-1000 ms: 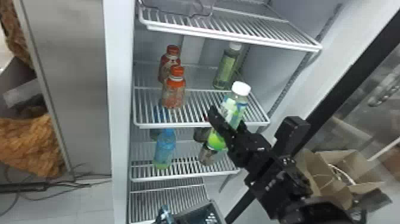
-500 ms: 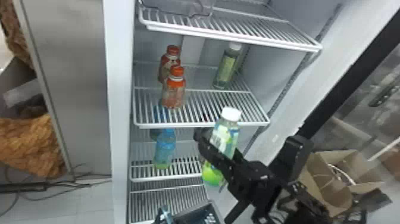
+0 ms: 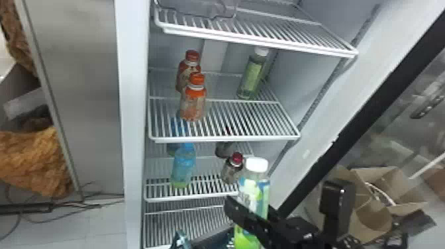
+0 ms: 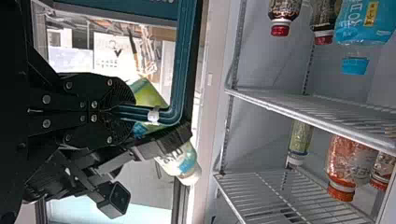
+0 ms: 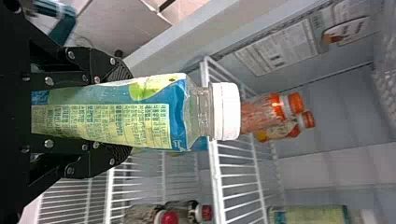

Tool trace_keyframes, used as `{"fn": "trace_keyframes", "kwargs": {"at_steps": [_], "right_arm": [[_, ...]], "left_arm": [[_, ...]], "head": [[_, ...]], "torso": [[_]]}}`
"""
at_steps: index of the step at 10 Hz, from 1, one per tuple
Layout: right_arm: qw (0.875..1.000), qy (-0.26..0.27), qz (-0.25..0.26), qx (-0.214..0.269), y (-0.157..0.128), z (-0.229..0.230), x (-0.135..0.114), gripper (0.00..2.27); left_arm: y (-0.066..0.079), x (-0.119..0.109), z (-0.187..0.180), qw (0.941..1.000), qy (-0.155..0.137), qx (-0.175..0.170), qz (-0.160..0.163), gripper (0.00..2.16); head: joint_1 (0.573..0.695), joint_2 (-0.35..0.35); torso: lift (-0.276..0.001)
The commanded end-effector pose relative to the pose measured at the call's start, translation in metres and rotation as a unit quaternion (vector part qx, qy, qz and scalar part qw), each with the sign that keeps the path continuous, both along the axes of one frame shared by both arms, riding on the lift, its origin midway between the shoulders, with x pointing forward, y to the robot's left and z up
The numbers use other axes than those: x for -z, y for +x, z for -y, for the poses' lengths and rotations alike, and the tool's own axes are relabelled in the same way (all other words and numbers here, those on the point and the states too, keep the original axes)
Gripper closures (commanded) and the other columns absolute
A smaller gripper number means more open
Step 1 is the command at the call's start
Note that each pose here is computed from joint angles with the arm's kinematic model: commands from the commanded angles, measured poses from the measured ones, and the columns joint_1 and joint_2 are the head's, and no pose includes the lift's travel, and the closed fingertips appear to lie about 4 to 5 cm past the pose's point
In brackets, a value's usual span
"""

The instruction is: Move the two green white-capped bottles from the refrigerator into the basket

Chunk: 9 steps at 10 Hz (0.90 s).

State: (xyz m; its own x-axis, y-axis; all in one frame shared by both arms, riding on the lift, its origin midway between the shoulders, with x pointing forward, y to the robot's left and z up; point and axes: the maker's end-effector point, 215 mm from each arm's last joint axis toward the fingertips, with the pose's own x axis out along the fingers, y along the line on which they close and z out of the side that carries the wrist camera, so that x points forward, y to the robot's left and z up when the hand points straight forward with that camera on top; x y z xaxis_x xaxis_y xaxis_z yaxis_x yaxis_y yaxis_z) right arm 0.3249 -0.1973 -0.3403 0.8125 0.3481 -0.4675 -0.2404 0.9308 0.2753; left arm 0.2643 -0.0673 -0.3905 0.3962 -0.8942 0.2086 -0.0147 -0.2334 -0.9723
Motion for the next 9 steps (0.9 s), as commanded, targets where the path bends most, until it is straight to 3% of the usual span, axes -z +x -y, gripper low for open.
{"fn": "trace_keyframes", "kwargs": {"at_steps": [1, 5, 9], "right_arm": [[1.0, -0.005, -0.031, 0.003, -0.018, 0.004, 0.012, 0.9], [0.995, 0.012, -0.098, -0.014, -0.046, -0.01, 0.042, 0.9], [0.978, 0.003, -0.205, -0.028, -0.086, -0.011, 0.085, 0.9]], "left_arm": [[0.0, 0.001, 0.0, 1.0, 0.001, 0.0, 0.0, 1.22], [0.0, 0.0, 0.0, 1.0, 0.0, 0.0, 0.001, 1.22], [-0.001, 0.001, 0.0, 1.0, 0.001, 0.0, 0.0, 1.22]], "head": [[0.695, -0.35], [0.695, -0.35], [0.695, -0.35]], "torso": [[-0.004], [-0.004], [-0.004]]}}
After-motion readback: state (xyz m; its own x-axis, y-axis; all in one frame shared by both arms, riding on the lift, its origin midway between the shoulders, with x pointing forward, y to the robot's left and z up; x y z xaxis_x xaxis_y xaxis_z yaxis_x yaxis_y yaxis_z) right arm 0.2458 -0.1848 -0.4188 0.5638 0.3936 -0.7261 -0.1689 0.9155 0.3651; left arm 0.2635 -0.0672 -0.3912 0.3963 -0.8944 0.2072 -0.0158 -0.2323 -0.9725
